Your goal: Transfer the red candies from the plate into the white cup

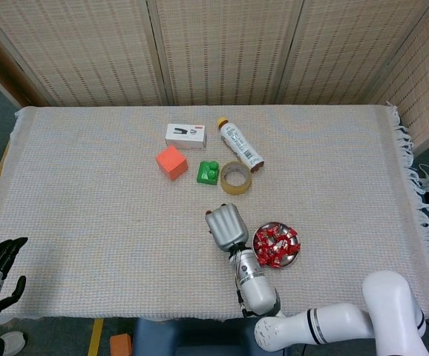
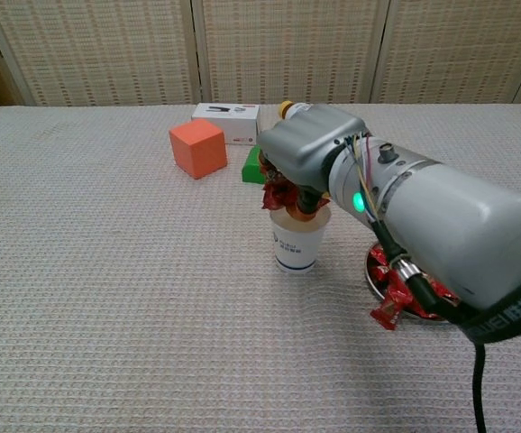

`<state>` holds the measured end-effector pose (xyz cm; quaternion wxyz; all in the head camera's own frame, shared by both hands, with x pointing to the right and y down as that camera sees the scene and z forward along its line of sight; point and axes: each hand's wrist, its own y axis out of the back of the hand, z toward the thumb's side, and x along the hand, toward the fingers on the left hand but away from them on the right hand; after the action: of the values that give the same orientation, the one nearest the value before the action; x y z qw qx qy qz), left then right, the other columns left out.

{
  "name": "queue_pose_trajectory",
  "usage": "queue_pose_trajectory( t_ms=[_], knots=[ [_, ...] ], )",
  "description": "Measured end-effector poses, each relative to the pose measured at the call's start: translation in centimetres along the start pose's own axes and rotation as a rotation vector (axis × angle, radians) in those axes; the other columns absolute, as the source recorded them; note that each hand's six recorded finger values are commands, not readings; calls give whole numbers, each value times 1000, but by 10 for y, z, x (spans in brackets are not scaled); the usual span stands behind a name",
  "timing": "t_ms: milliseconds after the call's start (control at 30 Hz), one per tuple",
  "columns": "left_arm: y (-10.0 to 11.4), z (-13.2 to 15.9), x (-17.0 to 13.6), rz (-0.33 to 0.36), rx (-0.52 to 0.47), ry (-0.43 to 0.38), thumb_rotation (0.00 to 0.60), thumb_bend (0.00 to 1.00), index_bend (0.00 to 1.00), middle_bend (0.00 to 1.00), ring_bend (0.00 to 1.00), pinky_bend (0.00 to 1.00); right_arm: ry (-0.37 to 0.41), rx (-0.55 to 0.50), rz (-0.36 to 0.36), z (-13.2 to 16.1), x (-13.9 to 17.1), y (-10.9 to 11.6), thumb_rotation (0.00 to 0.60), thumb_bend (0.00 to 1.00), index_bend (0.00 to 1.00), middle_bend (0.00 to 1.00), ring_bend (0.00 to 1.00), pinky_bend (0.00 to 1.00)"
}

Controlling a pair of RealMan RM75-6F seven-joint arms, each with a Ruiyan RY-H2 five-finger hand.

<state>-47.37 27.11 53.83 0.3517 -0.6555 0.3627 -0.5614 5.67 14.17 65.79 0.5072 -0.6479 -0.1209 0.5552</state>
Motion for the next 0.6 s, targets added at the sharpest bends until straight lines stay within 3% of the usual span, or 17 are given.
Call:
queue_pose_trajectory(
  t_ms=[200, 333, 600],
  knots=[
    [2, 0, -1, 4, -2, -3, 600, 515, 11, 94, 100, 221, 1, 34, 7, -1, 5, -3, 600, 346, 320, 512, 467, 736],
    [4, 5, -5, 21, 6, -18, 600, 515, 13, 98, 102, 226, -7, 43, 11, -1, 5, -3, 600, 346, 209, 459, 439, 735],
    [5, 4, -7, 25, 8, -15, 600, 517, 15, 102, 104, 230, -22, 50, 12, -3, 5, -2, 600, 346, 181, 438, 429, 735]
  ],
)
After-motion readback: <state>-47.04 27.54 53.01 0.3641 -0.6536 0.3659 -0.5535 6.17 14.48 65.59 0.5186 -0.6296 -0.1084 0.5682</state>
